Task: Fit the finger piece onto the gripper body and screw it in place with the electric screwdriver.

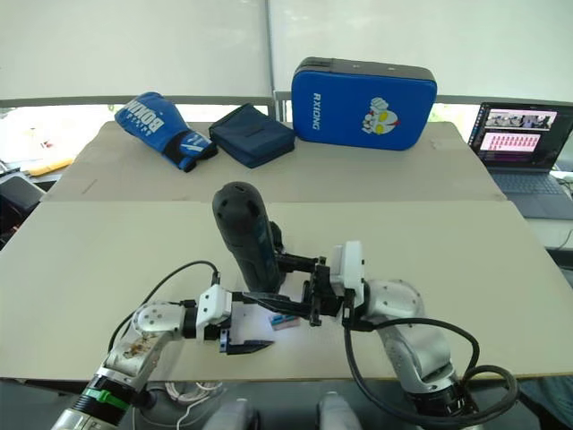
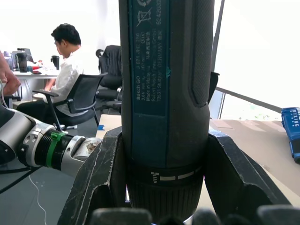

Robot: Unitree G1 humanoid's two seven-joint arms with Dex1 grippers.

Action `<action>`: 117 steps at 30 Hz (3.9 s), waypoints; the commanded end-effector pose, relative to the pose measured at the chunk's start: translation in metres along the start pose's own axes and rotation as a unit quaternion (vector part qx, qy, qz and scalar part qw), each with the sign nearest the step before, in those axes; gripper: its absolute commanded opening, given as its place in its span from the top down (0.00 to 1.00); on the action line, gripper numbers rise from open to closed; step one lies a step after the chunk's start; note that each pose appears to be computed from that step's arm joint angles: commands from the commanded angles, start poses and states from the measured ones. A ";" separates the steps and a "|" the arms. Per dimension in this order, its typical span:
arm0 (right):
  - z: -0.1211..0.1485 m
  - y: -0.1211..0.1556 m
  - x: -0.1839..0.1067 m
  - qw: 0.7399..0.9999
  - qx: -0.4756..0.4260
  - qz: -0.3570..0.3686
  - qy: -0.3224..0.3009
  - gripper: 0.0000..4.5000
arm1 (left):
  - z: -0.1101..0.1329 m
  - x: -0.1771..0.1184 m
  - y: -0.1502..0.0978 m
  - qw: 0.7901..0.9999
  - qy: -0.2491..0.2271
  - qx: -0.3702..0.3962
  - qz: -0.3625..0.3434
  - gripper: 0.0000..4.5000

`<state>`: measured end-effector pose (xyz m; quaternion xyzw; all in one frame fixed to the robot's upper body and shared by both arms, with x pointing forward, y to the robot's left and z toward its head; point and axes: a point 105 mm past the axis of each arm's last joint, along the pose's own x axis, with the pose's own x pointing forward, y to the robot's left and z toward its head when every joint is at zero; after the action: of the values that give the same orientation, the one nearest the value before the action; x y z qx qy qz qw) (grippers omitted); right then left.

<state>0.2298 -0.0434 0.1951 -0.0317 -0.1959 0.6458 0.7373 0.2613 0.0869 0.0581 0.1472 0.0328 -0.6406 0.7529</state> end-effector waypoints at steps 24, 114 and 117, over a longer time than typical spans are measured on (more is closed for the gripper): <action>-0.001 -0.006 -0.012 1.000 -0.024 -0.015 0.003 0.58 | -0.006 0.017 -0.009 0.999 -0.003 -0.024 -0.020 0.01; -0.011 0.000 -0.014 1.000 0.005 0.000 0.023 0.58 | -0.005 0.021 -0.015 0.999 0.001 -0.042 -0.021 0.01; -0.011 0.000 -0.015 1.000 0.007 0.002 0.024 0.58 | -0.005 0.021 -0.015 0.999 0.001 -0.042 -0.022 0.01</action>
<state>0.2375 -0.0552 0.1679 -0.0464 -0.1481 0.6412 0.7515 0.2612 0.0744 0.0574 0.1263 0.0418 -0.6388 0.7577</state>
